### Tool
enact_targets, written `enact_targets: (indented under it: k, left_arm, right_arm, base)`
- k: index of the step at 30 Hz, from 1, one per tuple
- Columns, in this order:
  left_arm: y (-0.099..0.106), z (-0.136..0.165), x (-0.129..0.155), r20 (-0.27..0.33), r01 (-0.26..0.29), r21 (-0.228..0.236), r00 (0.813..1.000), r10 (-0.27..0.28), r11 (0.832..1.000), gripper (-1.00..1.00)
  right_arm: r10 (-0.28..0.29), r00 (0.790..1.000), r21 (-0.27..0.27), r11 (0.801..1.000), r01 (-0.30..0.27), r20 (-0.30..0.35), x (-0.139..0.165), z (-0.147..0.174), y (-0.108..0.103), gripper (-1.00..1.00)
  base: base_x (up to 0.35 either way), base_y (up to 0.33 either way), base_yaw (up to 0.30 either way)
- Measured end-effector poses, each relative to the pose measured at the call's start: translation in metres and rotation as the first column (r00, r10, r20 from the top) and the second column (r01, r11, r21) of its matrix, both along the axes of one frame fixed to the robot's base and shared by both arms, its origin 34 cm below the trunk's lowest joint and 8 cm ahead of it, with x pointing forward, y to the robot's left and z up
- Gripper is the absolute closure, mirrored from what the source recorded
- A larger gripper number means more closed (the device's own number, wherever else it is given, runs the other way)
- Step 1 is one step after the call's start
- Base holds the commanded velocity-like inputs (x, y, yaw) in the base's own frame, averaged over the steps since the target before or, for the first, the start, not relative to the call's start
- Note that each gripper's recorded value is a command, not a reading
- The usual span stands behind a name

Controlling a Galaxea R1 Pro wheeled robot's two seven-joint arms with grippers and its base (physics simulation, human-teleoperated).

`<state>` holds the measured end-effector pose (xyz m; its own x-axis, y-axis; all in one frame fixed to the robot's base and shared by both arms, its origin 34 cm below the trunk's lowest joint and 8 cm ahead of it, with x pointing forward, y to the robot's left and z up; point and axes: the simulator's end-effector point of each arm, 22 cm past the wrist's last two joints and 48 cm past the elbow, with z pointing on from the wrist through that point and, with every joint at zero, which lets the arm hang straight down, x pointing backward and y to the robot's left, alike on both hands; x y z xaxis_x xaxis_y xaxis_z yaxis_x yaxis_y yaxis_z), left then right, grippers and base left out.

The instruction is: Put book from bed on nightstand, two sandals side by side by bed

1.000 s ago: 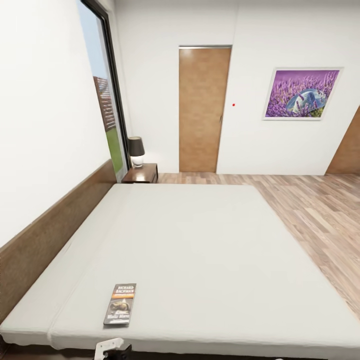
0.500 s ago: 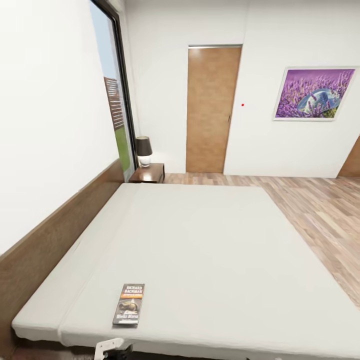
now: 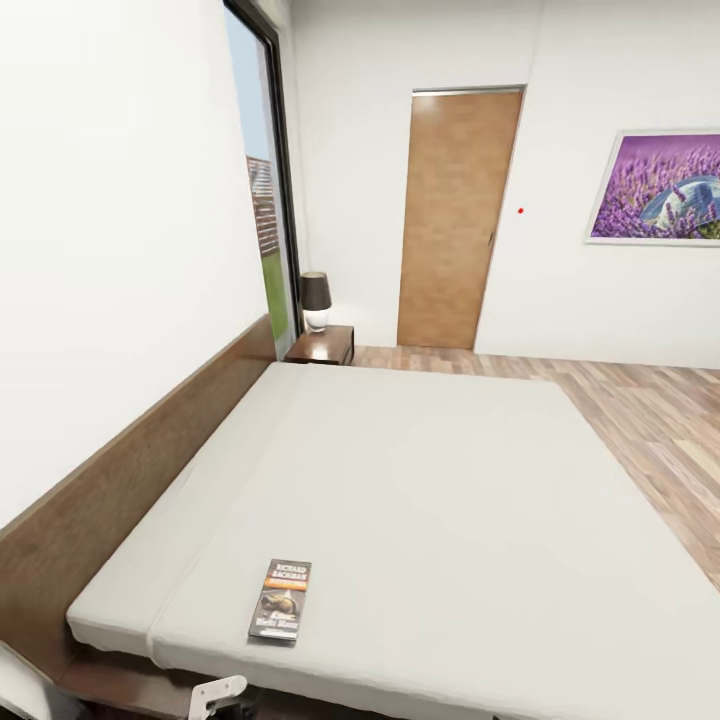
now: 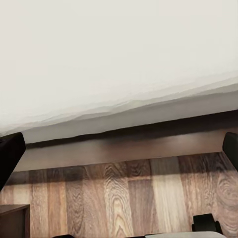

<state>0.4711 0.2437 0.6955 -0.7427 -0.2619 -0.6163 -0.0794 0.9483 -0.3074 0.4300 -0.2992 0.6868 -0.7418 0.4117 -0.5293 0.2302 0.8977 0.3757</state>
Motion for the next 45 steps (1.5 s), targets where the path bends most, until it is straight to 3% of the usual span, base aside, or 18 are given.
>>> enact_targets:
  k: [23,29,31,34,35,36,38,39,40,41,42,43,45]
  left_arm:
    - [0.003,0.0,0.001,0.003,-0.003,-0.001,1.0,0.003,1.0,-1.0]
    - [0.006,0.008,0.009,0.033,0.033,-0.036,0.999,-0.031,0.999,-1.0]
    - [-0.001,0.022,0.028,0.079,0.073,-0.076,0.995,-0.067,0.994,-1.0]
    - [-0.009,0.041,0.057,0.104,0.11,-0.125,0.99,-0.097,0.986,-1.0]
    - [-0.015,0.058,0.079,0.092,0.131,-0.165,0.989,-0.118,0.978,-1.0]
    - [-0.016,0.086,0.11,0.137,0.143,-0.179,0.983,-0.12,0.973,-1.0]
    - [-0.019,0.116,0.135,0.163,0.157,-0.206,0.979,-0.125,0.966,-1.0]
    - [-0.026,0.15,0.156,0.185,0.162,-0.259,0.976,-0.116,0.952,-1.0]
    - [-0.029,0.187,0.177,0.25,0.179,-0.272,0.962,-0.11,0.945,-1.0]
    - [-0.031,0.201,0.184,0.268,0.184,-0.289,0.958,-0.105,0.94,-1.0]
    - [-0.03,0.228,0.198,0.304,0.178,-0.306,0.949,-0.082,0.935,-1.0]
    - [-0.026,0.233,0.204,0.306,0.161,-0.297,0.95,-0.066,0.941,-1.0]
    - [-0.006,0.236,0.221,0.287,0.066,-0.257,0.958,0.011,0.964,-1.0]
  right_arm:
    - [0.0,1.0,0.0,1.0,0.0,0.002,0.0,0.0,-0.003,-1.0]
    - [0.001,1.0,-0.002,1.0,-0.001,-0.004,-0.001,-0.002,-0.005,-1.0]
    - [0.001,1.0,-0.001,1.0,-0.001,-0.003,-0.001,-0.002,-0.005,-1.0]
    - [0.002,1.0,-0.001,1.0,-0.002,-0.006,-0.001,-0.003,-0.005,-1.0]
    - [0.002,1.0,-0.001,1.0,-0.002,-0.008,-0.002,-0.003,-0.005,-1.0]
    - [0.002,1.0,-0.001,1.0,-0.002,-0.008,-0.002,-0.003,-0.005,-1.0]
    - [0.004,1.0,-0.002,1.0,-0.004,-0.01,-0.003,-0.004,-0.005,-1.0]
    - [0.005,1.0,-0.002,1.0,-0.005,-0.013,-0.004,-0.005,-0.005,-1.0]
    - [0.005,1.0,-0.002,1.0,-0.005,-0.014,-0.004,-0.005,-0.005,-1.0]
    - [0.006,1.0,-0.003,1.0,-0.006,-0.016,-0.005,-0.006,-0.005,-1.0]
    - [0.006,1.0,-0.002,1.0,-0.006,-0.018,-0.005,-0.006,-0.005,-1.0]
    - [0.006,1.0,-0.002,1.0,-0.006,-0.02,-0.006,-0.007,-0.005,-1.0]
    - [0.006,1.0,-0.002,1.0,-0.006,-0.023,-0.007,-0.008,-0.004,-1.0]
  base:
    - [0.0,0.0,0.001]
    - [0.0,0.0,0.0]
    - [0.0,0.0,0.0]
    - [0.0,0.0,0.0]
    - [0.0,0.0,0.0]
    - [0.0,0.0,0.0]
    - [0.0,0.0,0.0]
    - [0.0,0.0,0.0]
    - [0.0,0.0,0.0]
    - [0.0,0.0,0.0]
    - [0.0,0.0,0.0]
    - [0.0,0.0,0.0]
    - [0.0,0.0,0.0]
